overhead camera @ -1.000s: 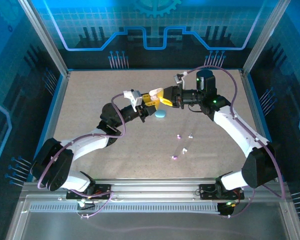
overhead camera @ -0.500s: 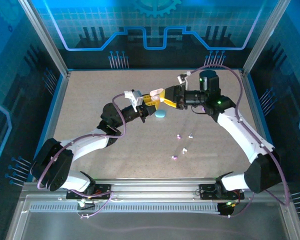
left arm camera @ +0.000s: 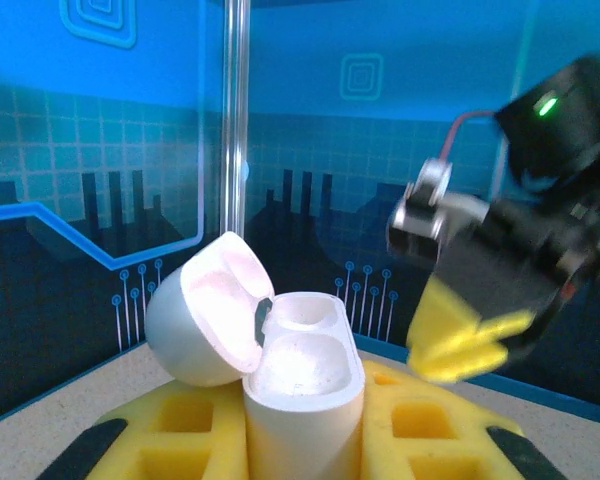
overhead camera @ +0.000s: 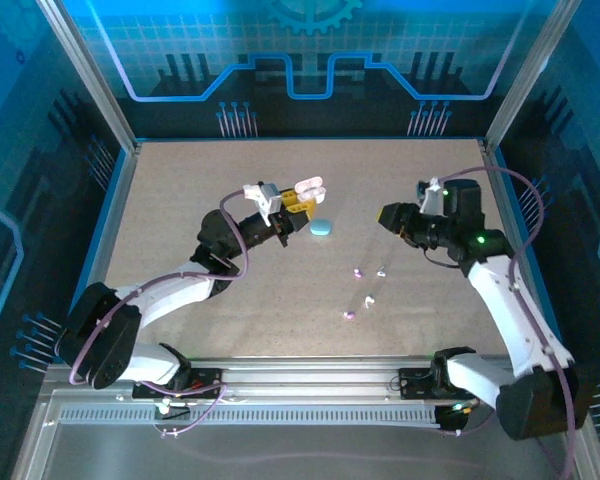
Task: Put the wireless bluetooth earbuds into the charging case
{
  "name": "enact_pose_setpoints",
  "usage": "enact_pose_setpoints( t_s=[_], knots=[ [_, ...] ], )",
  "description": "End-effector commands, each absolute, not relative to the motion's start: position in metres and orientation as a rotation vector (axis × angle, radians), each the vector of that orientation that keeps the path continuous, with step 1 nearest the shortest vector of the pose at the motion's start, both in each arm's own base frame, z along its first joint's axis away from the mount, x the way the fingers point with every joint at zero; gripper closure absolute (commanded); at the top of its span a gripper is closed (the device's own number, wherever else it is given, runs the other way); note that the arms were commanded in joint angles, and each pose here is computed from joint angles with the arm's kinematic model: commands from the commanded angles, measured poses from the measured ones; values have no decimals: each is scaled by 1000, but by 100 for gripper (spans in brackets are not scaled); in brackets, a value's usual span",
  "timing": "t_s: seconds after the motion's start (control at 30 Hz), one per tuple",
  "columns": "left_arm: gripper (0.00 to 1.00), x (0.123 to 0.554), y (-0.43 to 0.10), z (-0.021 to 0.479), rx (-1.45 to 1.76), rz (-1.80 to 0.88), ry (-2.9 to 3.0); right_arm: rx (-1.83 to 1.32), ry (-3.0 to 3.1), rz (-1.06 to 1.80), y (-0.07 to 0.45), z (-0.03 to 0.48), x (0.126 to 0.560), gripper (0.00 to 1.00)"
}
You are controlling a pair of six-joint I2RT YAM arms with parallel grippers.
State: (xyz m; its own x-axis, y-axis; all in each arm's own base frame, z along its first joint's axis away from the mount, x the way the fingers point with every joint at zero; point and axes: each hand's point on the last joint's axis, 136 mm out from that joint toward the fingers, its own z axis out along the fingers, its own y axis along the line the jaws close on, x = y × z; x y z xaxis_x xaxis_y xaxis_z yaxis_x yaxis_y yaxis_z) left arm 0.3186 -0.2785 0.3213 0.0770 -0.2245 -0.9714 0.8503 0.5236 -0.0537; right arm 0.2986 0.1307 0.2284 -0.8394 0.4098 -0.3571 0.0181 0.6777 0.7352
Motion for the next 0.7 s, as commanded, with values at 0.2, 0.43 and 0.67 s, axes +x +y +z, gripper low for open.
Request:
enact_pose_setpoints(
  t_s=[0.2, 0.43, 0.67],
  knots=[
    [81, 312, -273, 337, 633, -860, 1182, 445, 2930, 631, 115, 99, 238, 51],
    [81, 313, -274, 334, 634, -860, 1191, 488, 3079, 465, 124, 55, 213, 50],
    [81, 312, -274, 332, 641, -858, 1198, 478, 3125, 362, 135, 41, 219, 50]
  ],
)
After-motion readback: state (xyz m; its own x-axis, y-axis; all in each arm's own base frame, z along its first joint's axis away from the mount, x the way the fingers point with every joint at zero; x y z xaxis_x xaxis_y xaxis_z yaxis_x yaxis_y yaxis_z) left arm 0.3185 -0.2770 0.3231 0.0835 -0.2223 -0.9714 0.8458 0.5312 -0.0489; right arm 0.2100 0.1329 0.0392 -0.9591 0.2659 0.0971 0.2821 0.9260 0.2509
